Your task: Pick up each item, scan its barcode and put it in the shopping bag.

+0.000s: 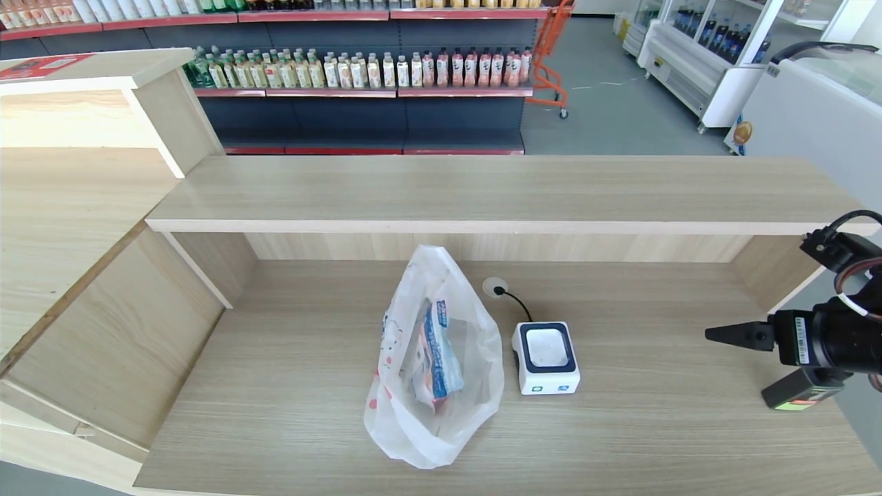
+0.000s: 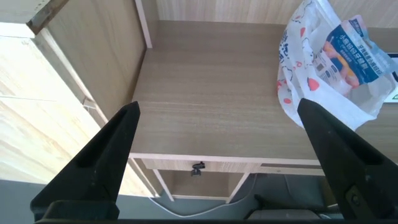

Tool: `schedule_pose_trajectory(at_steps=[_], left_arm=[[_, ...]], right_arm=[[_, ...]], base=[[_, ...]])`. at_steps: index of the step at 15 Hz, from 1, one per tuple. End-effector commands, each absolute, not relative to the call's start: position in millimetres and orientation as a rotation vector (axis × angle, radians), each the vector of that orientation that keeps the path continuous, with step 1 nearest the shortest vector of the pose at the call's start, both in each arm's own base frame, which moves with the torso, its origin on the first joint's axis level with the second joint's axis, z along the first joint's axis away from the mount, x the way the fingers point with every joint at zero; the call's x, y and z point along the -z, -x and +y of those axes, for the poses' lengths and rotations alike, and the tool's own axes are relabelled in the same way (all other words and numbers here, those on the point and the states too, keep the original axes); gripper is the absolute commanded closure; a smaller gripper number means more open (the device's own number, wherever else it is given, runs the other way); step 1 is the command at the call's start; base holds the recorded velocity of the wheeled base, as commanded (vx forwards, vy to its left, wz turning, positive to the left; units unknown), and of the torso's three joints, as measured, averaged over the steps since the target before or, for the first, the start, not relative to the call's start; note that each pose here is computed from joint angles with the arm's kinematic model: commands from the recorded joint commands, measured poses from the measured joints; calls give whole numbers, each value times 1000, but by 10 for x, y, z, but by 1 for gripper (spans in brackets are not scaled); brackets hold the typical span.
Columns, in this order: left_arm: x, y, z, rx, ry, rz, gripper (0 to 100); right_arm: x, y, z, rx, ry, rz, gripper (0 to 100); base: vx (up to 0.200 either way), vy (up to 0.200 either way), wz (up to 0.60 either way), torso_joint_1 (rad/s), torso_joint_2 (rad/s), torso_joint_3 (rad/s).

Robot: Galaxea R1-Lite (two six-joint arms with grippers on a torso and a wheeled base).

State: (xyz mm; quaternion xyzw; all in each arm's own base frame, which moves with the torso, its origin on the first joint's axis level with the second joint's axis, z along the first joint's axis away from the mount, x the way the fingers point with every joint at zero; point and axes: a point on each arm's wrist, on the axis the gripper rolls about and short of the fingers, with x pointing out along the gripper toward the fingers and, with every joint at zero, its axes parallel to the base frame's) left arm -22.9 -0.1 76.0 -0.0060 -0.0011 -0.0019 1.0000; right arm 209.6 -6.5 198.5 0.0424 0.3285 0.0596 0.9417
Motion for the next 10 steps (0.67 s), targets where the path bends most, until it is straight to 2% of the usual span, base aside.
schedule_pose_trajectory(at_steps=[1,7,10], left_arm=[[-761,229,-1,5,12,-3,0],[-761,229,-1,5,14,-3,0],[-761,229,-1,5,15,-3,0]], right_arm=[[-1949,-2092,-72,-119,-89,684,0],[-1863,-1984,-66,-119,-92,709,0],[-1836,-1945,-64,-118,-93,717,0]], base=[[0,-200,0,2,7,-2],[0,0,0,0,0,0],[-200,0,0,4,5,2]])
